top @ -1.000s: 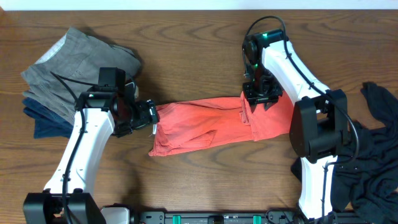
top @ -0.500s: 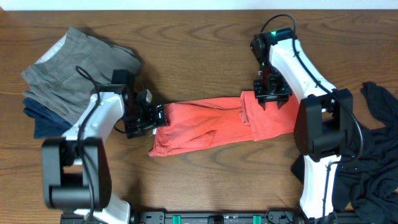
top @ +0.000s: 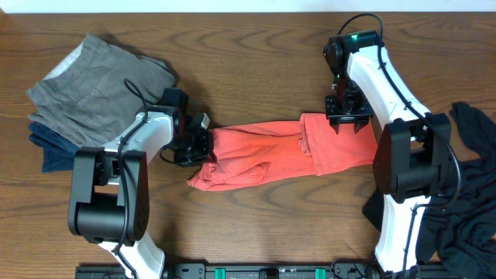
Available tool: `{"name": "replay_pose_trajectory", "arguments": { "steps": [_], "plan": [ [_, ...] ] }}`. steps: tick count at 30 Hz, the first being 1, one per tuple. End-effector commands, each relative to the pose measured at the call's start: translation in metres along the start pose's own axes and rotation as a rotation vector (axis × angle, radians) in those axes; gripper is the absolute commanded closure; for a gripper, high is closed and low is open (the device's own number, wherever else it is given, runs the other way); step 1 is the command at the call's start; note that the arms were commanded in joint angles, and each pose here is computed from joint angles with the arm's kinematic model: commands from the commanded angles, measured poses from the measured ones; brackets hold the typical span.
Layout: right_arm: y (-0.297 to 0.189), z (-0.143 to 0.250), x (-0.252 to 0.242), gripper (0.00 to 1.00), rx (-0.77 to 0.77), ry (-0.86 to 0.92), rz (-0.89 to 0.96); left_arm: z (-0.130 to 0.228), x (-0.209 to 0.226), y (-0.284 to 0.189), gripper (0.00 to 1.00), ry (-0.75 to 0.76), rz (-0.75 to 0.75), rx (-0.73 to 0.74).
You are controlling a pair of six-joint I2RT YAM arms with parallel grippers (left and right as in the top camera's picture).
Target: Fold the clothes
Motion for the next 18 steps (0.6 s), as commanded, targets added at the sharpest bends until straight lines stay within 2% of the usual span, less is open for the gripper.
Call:
{"name": "replay_pose_trajectory", "arguments": {
  "steps": [1,5,9,15,18],
  "plan": [
    [-0.007,-0.004,-0.019,0.59,-0.025,0.044,0.012,-0.006,0.01,-0.016,0.94,-0.023,-0.137,-0.012],
    [-0.005,-0.011,-0.034,0.58,-0.014,0.083,0.005,-0.013,0.015,-0.059,0.94,-0.054,-0.325,-0.023],
    [-0.002,-0.019,-0.053,0.58,0.003,0.114,-0.005,-0.022,0.005,-0.108,0.94,-0.062,-0.404,-0.089],
    [0.001,-0.024,-0.072,0.58,0.023,0.124,-0.012,-0.035,-0.026,-0.163,0.94,-0.013,-0.416,-0.219],
    [0.001,-0.025,-0.074,0.58,0.025,0.129,-0.013,-0.041,-0.052,-0.168,0.94,0.037,-0.329,-0.258]
  ]
}}
Point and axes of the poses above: each gripper's point midway between its finger pads, its own y axis out along the fingers, its own x axis along the line the jaws close on, z = x × y, the point moved 10 cm from there along -y, back along the fingers, and after that the axes turned 13 degrees about y, right-handed, at the moved point
